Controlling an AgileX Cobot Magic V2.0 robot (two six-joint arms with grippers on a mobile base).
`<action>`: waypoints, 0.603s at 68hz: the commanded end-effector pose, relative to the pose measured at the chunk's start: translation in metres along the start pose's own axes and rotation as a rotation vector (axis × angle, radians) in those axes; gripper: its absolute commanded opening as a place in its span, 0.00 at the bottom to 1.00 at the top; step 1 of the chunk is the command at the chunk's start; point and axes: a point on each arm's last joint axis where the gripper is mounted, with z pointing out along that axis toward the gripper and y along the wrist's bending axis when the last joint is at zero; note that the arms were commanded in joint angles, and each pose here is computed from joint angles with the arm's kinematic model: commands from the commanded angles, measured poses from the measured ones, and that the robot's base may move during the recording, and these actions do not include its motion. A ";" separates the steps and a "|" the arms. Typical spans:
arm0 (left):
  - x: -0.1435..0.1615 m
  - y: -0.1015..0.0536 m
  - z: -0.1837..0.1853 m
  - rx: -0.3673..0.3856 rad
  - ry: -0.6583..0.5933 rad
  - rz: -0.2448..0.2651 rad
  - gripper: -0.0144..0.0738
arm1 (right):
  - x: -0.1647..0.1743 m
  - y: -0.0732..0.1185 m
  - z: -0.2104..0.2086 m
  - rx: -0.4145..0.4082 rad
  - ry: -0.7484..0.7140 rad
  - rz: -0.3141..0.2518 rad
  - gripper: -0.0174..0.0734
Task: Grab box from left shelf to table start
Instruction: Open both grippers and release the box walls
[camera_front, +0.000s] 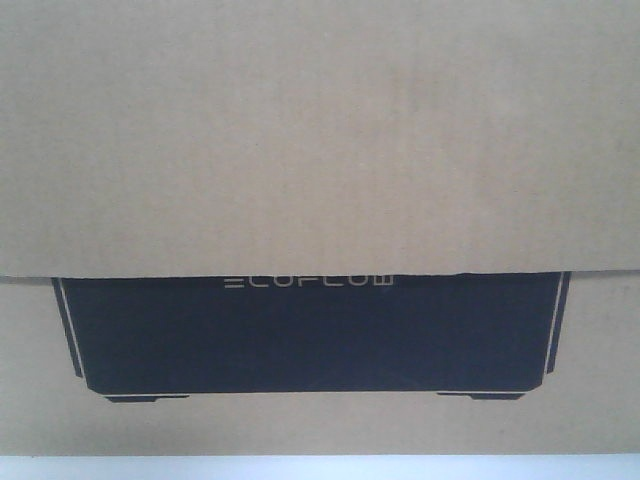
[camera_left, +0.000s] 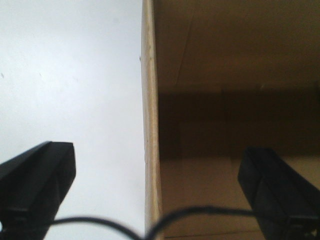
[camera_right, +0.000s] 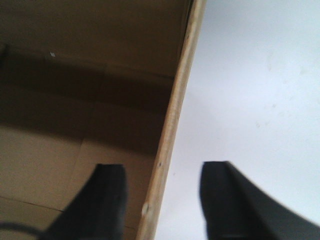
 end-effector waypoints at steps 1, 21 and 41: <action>0.001 0.002 -0.044 0.019 -0.190 0.002 0.74 | 0.000 0.001 -0.040 0.018 -0.171 -0.019 0.47; 0.076 0.013 -0.083 0.026 -0.320 0.004 0.16 | 0.067 0.006 -0.077 0.029 -0.361 -0.026 0.26; 0.154 0.021 -0.072 0.038 -0.446 0.013 0.05 | 0.140 0.006 -0.062 0.040 -0.487 -0.030 0.26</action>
